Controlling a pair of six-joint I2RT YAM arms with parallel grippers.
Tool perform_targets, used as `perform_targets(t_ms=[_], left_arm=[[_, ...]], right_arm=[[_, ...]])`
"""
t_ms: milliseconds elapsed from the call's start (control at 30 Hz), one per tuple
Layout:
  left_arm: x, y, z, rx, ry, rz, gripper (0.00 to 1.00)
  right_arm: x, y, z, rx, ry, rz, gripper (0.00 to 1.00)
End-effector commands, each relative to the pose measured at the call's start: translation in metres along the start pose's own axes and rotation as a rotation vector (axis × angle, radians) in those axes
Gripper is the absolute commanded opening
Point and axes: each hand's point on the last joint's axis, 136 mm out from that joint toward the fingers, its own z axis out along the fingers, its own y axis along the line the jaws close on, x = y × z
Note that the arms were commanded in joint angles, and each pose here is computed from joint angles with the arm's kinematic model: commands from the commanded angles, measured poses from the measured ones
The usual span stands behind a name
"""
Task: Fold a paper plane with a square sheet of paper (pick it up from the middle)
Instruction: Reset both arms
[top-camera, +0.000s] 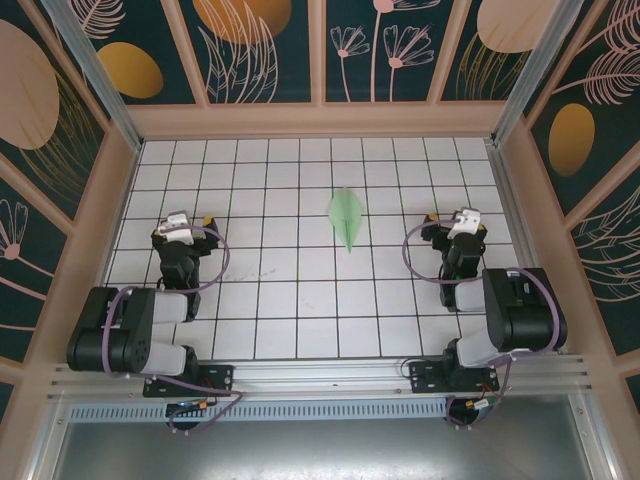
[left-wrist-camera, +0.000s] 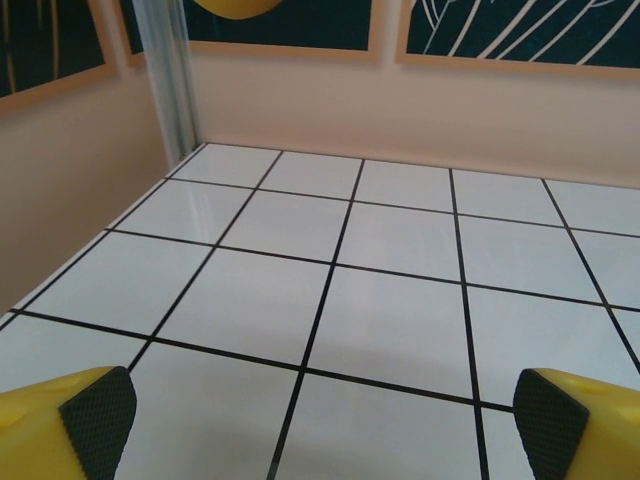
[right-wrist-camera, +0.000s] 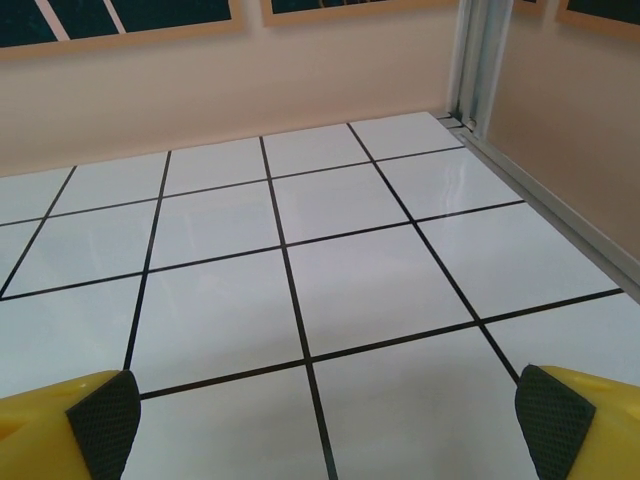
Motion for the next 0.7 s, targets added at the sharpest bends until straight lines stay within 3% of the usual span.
perform_targets(t_ms=[0, 667], left_arm=[[-0.0171, -0.0072, 0.0081, 0.043, -0.073, 0.001, 0.99], [-0.0126, -0.0033, 0.0107, 0.021, -0.068, -0.003, 0.99]], right_arm=[[-0.01, 0.0072, -0.0009, -0.064, -0.066, 0.019, 0.99], [-0.0082, 0.0066, 0.0014, -0.074, -0.051, 0.03, 0.99]])
